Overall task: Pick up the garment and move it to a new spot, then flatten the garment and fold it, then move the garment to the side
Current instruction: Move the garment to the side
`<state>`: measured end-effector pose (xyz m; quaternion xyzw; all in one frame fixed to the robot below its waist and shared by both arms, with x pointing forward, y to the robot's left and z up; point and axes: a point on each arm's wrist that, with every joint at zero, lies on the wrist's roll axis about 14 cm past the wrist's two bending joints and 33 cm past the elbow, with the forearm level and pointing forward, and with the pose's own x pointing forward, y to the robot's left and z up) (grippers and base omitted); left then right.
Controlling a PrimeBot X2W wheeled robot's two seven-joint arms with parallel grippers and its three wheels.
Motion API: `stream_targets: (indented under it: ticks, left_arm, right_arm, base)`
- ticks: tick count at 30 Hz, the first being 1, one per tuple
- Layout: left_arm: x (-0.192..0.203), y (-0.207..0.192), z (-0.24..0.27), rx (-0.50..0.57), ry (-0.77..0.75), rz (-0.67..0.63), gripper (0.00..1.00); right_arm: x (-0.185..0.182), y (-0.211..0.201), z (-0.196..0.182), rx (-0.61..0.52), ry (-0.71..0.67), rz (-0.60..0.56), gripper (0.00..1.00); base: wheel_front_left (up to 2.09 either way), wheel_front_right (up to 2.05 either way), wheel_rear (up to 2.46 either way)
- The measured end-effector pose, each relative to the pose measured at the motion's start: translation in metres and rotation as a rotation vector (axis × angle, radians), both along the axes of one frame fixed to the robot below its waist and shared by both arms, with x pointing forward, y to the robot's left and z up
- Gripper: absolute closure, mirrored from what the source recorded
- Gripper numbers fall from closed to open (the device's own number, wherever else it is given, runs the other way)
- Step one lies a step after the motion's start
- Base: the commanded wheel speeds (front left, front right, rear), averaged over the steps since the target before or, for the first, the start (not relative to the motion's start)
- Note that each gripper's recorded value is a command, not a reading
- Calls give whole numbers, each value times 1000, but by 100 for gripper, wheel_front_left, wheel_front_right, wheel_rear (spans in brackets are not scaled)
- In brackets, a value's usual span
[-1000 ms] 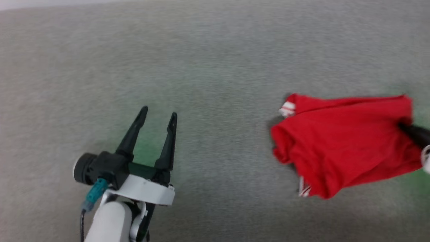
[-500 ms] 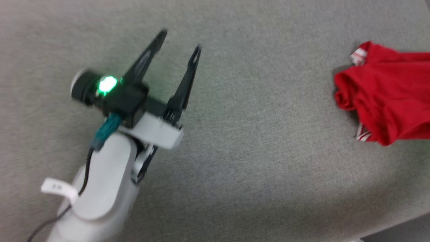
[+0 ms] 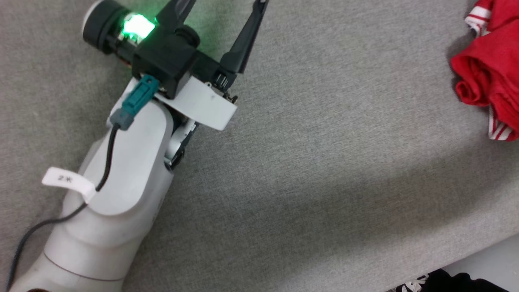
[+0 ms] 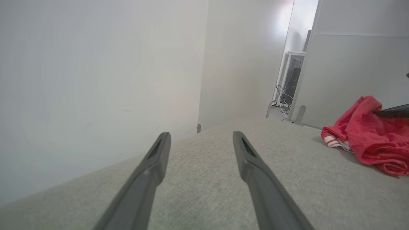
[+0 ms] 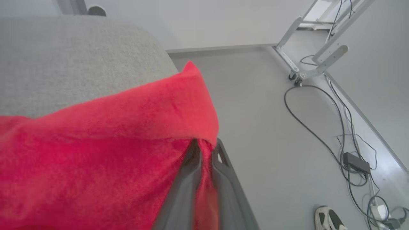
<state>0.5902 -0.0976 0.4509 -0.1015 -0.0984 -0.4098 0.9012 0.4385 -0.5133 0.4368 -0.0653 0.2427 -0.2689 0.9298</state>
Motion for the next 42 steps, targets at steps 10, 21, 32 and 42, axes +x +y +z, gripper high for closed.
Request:
stream_targets:
  ticks: [10,21,32,42]
  left_arm:
    - [4,1,-5,-5,-5,4,0]
    - [-25,13,9,11,47,36,0]
    - [-61,68,24,33,120,183,0]
    - [-105,159,19,79,209,418,0]
  right_arm:
    - [-5,-1,-25,-2,20,-42,0]
    - [-3,3,20,-48,-73,38,0]
    - [33,73,33,-8,-142,293,0]
    - [59,168,44,107,-285,509,0]
  base:
    - [0,0,0]
    - [0,0,0]
    - [0,0,0]
    - [0,0,0]
